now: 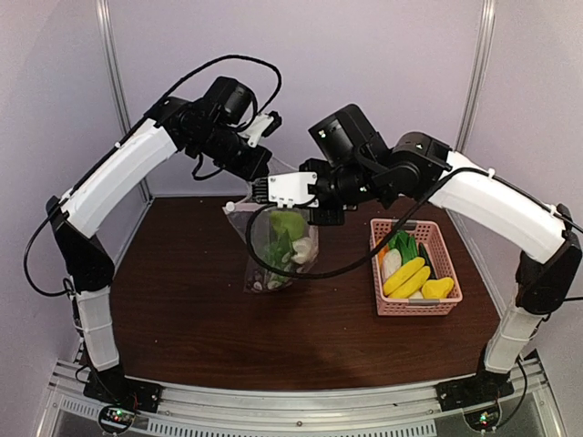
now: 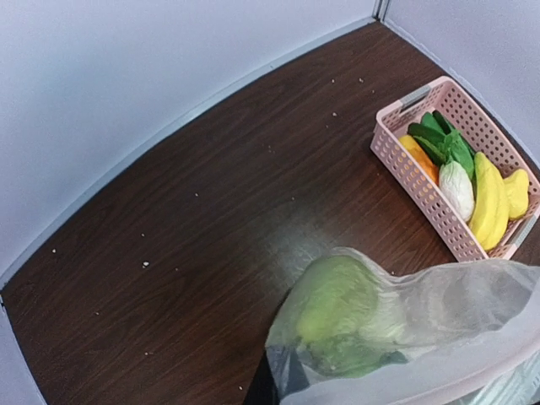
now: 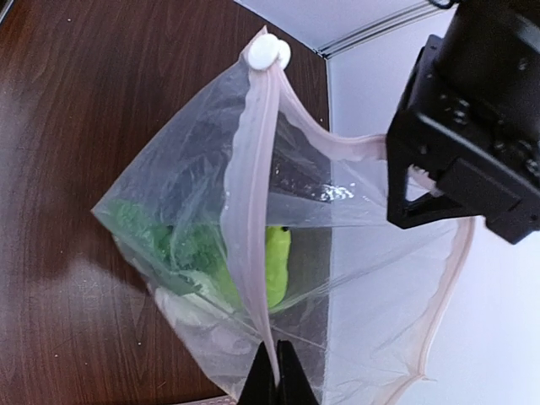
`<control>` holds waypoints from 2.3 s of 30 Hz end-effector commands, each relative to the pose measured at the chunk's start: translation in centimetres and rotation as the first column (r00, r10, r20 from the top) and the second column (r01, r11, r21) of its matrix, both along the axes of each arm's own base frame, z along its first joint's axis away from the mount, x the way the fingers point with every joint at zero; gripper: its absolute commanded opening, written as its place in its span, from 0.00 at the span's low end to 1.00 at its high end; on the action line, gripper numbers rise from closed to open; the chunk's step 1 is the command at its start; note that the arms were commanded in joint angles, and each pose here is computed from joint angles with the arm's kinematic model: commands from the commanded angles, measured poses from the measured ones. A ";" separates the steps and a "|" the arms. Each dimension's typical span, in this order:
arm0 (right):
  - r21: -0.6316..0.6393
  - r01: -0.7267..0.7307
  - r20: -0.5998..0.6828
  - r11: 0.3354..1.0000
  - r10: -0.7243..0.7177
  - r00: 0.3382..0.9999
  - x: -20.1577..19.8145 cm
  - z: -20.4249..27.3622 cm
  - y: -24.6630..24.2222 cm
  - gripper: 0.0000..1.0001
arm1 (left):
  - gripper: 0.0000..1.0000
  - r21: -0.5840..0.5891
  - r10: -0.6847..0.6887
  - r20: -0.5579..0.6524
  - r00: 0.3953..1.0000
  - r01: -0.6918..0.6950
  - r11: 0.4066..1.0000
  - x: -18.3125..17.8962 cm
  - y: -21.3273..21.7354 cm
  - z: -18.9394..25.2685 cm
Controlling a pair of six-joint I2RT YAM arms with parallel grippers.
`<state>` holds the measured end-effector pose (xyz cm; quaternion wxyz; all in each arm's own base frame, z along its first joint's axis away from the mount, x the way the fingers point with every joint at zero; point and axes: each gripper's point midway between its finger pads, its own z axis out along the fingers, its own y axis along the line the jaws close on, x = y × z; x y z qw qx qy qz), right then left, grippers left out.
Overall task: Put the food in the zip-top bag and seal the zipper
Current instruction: Adjust the zipper food storage bag at the center of the board, then pick up the fake fruit from the bin.
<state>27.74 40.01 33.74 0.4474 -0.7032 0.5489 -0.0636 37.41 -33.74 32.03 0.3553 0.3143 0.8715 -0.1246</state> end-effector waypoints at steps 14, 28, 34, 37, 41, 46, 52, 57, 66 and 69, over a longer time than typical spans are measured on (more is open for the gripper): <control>0.135 0.040 -0.242 0.990 -0.006 0.970 -1.4 -1.4 -6.8 0.61 | 0.00 -0.208 -0.228 -0.142 0.963 0.197 0.958 -1.8 -5.5 -5.4; -0.043 0.388 -0.523 0.921 -0.352 0.776 3.2 -14.6 -25.5 0.63 | 0.00 -0.230 -0.245 -0.184 0.952 0.200 0.952 -2.6 -5.7 -6.1; -0.240 0.343 -0.492 0.908 -0.419 0.763 1.8 -19.0 -29.3 0.74 | 0.00 -0.234 -0.250 -0.188 0.950 0.204 0.951 -2.8 -5.7 -6.1; -0.298 0.304 -0.484 0.905 -0.417 0.769 1.3 -20.4 -30.0 0.97 | 0.00 -0.237 -0.255 -0.187 0.949 0.208 0.949 -2.9 -5.7 -6.0; -0.347 0.266 -0.459 0.899 -0.410 0.788 1.2 -21.5 -29.9 1.00 | 0.00 -0.242 -0.258 -0.187 0.948 0.210 0.947 -3.0 -5.7 -5.9; -0.379 0.175 -0.394 0.909 -0.329 0.858 0.8 -21.9 -28.8 1.00 | 0.00 -0.242 -0.258 -0.189 0.948 0.210 0.947 -3.0 -5.7 -5.9; -0.544 0.122 -0.250 0.830 -0.299 0.921 1.1 -23.8 -28.6 1.00 | 0.00 -0.244 -0.262 -0.189 0.946 0.213 0.946 -3.1 -5.7 -5.8; -0.598 0.127 -0.205 0.792 -0.304 0.930 2.1 -24.6 -28.7 0.93 | 0.00 -0.247 -0.264 -0.189 0.946 0.214 0.945 -3.2 -5.7 -5.7; -0.527 0.156 -0.171 0.835 -0.284 0.944 2.1 -21.9 -27.8 0.74 | 0.00 -0.247 -0.266 -0.185 0.946 0.217 0.944 -3.2 -5.7 -5.6; -0.497 0.174 -0.149 0.850 -0.281 0.948 1.8 -19.8 -27.8 0.71 | 0.00 -0.248 -0.267 -0.183 0.946 0.218 0.944 -3.2 -5.7 -5.6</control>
